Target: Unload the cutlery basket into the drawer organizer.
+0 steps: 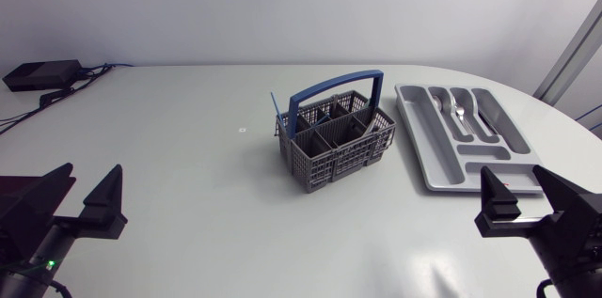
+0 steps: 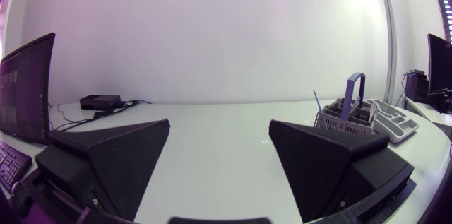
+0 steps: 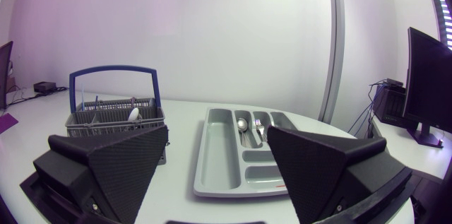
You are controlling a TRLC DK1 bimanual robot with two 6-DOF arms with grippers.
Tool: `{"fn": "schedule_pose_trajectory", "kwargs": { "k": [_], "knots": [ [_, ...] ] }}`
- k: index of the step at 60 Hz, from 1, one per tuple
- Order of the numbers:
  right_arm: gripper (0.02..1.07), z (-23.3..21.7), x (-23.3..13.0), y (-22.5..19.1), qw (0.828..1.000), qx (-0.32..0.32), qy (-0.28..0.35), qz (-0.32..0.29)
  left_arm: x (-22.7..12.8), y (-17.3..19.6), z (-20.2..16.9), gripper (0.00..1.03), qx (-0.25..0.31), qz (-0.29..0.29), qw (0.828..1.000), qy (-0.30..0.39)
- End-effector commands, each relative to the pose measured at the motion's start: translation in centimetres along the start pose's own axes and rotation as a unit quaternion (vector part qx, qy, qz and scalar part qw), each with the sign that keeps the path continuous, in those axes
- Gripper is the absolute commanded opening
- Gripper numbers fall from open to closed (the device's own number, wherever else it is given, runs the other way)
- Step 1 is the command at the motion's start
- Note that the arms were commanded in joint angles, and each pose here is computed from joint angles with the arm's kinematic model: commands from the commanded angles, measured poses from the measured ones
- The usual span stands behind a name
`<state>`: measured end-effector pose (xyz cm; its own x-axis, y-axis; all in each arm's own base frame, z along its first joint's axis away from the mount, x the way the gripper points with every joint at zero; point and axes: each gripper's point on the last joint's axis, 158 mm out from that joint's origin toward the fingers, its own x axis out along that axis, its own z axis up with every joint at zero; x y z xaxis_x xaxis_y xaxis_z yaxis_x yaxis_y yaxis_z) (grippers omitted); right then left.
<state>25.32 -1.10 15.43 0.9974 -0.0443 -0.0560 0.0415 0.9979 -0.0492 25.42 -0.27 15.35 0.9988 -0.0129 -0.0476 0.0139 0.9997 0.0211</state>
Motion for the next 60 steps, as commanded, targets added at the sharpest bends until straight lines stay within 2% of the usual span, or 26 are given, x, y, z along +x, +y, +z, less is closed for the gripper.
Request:
{"fn": "schedule_pose_trajectory", "kwargs": {
  "k": [1, 18, 27, 36, 45, 55, 60],
  "knots": [
    [1.03, -0.6, 0.1, 0.2, 1.0, 0.011, 0.002, 0.004, 0.1, 0.2, -2.0, 0.99, -0.01, 0.005, 1.0, 0.022],
    [1.03, -0.2, 0.1, 0.2, 1.0, 0.01, -0.005, 0.002, 0.0, 0.4, -0.2, 0.99, -0.006, 0.008, 1.0, 0.0],
    [1.03, 1.3, -0.1, 0.4, 1.0, 0.01, -0.019, 0.006, -0.1, 0.4, 2.4, 0.99, -0.018, 0.007, 1.0, -0.009],
    [1.03, 2.9, 0.0, 1.1, 0.999, 0.01, -0.026, 0.022, 1.4, 0.0, 4.3, 0.99, -0.037, -0.002, 0.999, 0.02],
    [1.02, 4.1, 1.2, 2.0, 0.999, 0.009, -0.019, 0.037, 3.6, -2.4, 5.7, 0.99, -0.056, -0.035, 0.996, 0.062],
    [1.02, 2.8, 4.0, 2.7, 0.998, 0.004, 0.046, 0.042, 7.1, -5.9, 4.1, 0.98, -0.072, -0.069, 0.984, 0.148],
    [1.02, 2.3, 4.9, 3.1, 0.997, 0.002, 0.068, 0.045, 8.3, -8.0, 3.1, 0.97, -0.056, -0.084, 0.976, 0.193]
  ]
}}
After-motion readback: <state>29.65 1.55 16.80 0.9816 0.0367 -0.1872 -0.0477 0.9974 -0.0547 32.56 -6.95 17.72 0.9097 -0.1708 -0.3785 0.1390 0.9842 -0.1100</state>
